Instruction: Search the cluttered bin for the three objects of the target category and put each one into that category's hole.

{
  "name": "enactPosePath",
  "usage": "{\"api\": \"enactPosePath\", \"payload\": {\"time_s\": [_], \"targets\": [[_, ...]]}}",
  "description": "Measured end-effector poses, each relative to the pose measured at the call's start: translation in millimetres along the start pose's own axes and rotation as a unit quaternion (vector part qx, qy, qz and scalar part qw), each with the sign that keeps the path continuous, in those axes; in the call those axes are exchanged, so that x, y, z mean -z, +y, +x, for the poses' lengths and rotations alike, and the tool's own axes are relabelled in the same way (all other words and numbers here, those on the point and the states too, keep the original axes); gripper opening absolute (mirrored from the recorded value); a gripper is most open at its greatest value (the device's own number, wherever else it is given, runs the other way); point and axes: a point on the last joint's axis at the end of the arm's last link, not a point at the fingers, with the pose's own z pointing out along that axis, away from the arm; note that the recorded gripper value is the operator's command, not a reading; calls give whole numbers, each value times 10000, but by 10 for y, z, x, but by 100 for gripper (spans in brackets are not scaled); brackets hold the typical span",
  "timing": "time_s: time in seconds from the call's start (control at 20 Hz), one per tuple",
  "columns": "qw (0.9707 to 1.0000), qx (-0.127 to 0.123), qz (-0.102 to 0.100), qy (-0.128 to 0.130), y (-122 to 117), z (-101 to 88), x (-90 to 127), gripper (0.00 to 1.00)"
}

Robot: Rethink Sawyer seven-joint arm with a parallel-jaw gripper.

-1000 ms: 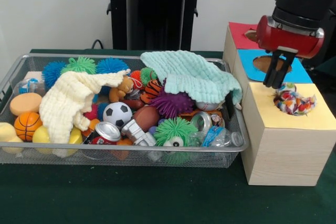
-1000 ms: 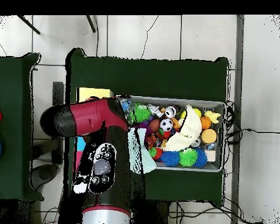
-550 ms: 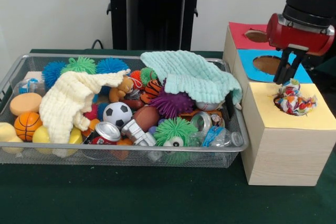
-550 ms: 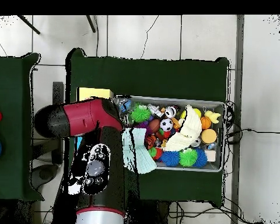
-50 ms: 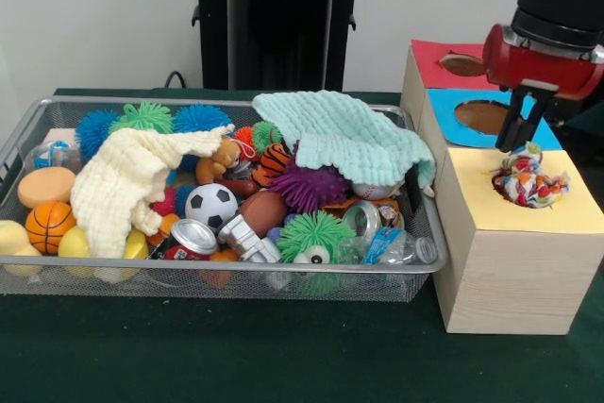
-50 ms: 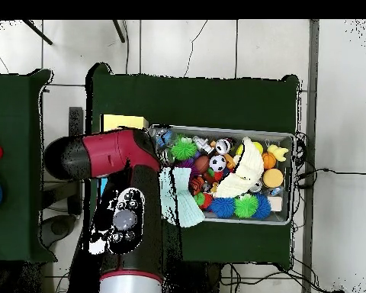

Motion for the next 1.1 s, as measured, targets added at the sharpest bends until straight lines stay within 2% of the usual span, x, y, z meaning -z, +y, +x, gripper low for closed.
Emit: {"api": "enactPosePath", "payload": {"time_s": [0.3,0.4,0.55,0.85,1.1], "targets": [[9999,50,104,34,21,-15,-209,0],[9997,100,192,-78,54,-109,-250,0],[9994,160,265,-122,94,-134,-320,0],[9988,294,378,-27,182,-28,-635,0],[9988,299,374,-40,184,-24,-670,0]]}}
